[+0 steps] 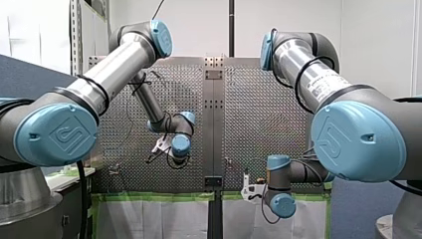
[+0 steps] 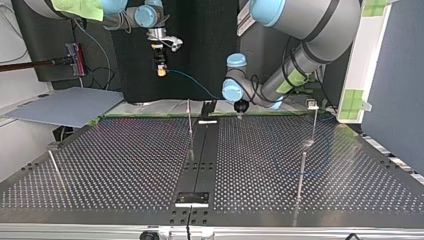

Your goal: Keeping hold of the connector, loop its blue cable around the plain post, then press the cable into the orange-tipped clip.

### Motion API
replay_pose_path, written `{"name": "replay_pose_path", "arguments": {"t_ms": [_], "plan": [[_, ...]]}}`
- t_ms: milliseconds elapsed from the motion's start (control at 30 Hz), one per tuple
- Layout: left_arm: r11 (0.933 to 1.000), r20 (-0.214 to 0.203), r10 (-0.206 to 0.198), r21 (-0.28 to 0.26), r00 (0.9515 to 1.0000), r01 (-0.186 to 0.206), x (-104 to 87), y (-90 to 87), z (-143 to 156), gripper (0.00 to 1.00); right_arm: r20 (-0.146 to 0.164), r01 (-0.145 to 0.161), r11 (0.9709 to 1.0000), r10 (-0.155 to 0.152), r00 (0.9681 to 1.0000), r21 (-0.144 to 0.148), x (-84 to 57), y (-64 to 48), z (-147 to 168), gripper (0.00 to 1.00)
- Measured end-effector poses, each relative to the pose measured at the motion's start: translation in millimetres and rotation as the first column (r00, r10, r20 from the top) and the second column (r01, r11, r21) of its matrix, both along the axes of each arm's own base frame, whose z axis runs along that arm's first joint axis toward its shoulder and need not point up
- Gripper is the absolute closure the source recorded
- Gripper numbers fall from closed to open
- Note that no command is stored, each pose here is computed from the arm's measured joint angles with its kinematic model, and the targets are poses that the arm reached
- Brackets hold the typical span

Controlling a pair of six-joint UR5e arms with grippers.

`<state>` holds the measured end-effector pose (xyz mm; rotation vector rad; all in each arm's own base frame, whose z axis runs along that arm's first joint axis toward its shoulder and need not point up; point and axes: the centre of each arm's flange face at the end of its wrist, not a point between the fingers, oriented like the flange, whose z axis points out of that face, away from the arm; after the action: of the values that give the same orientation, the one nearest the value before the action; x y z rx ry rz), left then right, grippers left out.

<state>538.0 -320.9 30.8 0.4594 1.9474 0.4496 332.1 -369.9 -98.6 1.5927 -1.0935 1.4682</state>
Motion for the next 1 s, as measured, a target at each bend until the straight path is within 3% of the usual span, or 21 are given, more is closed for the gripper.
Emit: {"name": "replay_pose_path", "arguments": {"t_ms": [267, 567, 767, 1000], "plan": [[0.9951, -0.017, -0.075, -0.065, 0.997, 0.074, -12.0, -40.6, -28.6, 0.0, 0.006, -0.018, 0.9998, 0.018, 0.9998, -0.01, 2.7, 0.0, 1.0, 1.0], [0.9796, -0.081, -0.15, -0.147, 0.9853, 0.137, -41.3, -70.5, -73.3, 0.0, 0.01, -0.03, 0.9994, 0.03, 0.9995, -0.015, 5.3, -2.2, 1.9, 1.0], [0.9622, -0.094, -0.183, -0.221, 0.9786, 0.159, -49.0, -81.7, -77.5, 0.0, 0.003, -0.044, 0.999, 0.044, 0.999, -0.01, 6.4, -1.2, 1.3, 1.0], [0.9315, -0.094, -0.229, -0.31, 0.9689, 0.19, -56.3, -96.6, -77.9, 0.0, -0.023, -0.069, 0.9976, 0.069, 0.9974, -0.01, 13.0, -9.5, 1.7, 1.0]]}}
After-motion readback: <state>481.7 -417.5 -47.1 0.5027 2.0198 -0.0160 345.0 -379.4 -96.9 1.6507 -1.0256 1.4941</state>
